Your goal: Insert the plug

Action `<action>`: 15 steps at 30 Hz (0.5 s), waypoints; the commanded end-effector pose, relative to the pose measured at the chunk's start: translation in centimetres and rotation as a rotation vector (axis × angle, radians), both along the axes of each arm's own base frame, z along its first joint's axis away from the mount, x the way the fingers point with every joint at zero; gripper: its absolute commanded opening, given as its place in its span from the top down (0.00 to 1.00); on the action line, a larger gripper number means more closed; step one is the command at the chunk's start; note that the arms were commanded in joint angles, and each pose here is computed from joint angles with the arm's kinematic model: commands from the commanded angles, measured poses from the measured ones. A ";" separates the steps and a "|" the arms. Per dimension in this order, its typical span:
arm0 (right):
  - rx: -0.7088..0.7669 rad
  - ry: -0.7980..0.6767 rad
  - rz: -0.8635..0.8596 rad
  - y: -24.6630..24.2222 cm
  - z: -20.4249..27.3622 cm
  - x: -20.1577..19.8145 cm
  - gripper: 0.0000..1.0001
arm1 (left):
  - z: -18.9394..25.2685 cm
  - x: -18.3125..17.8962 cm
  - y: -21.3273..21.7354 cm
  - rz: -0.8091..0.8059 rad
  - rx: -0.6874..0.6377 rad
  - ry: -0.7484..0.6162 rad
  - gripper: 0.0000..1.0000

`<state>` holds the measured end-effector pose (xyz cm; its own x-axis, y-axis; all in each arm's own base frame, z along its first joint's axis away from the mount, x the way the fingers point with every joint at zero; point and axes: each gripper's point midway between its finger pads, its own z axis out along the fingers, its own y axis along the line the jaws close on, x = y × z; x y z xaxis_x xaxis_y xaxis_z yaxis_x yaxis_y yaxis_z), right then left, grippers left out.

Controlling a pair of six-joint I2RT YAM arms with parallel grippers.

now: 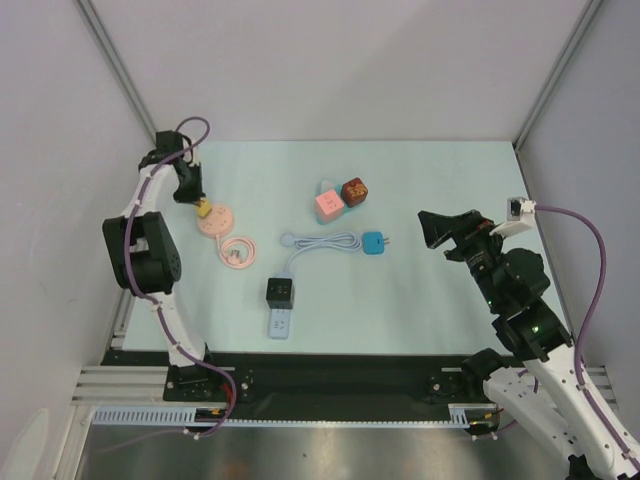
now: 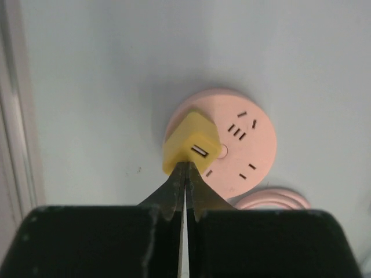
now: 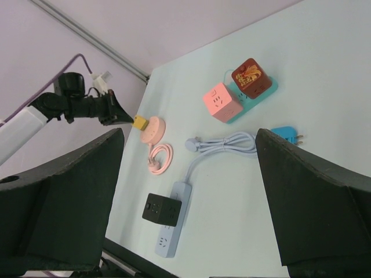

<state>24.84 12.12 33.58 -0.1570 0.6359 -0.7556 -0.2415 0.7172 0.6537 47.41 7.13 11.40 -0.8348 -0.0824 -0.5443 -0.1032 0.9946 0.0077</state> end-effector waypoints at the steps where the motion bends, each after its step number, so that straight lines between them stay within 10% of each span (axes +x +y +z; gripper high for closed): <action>1: 0.011 -0.044 -0.002 -0.1 1.2 0.0 0.00 | -4.2 -0.5 0.3 0.045 0.012 0.076 1.00; 15: 0.027 -0.058 0.002 -0.5 2.1 -0.7 0.00 | 6.0 0.4 1.8 0.125 0.095 -0.076 0.93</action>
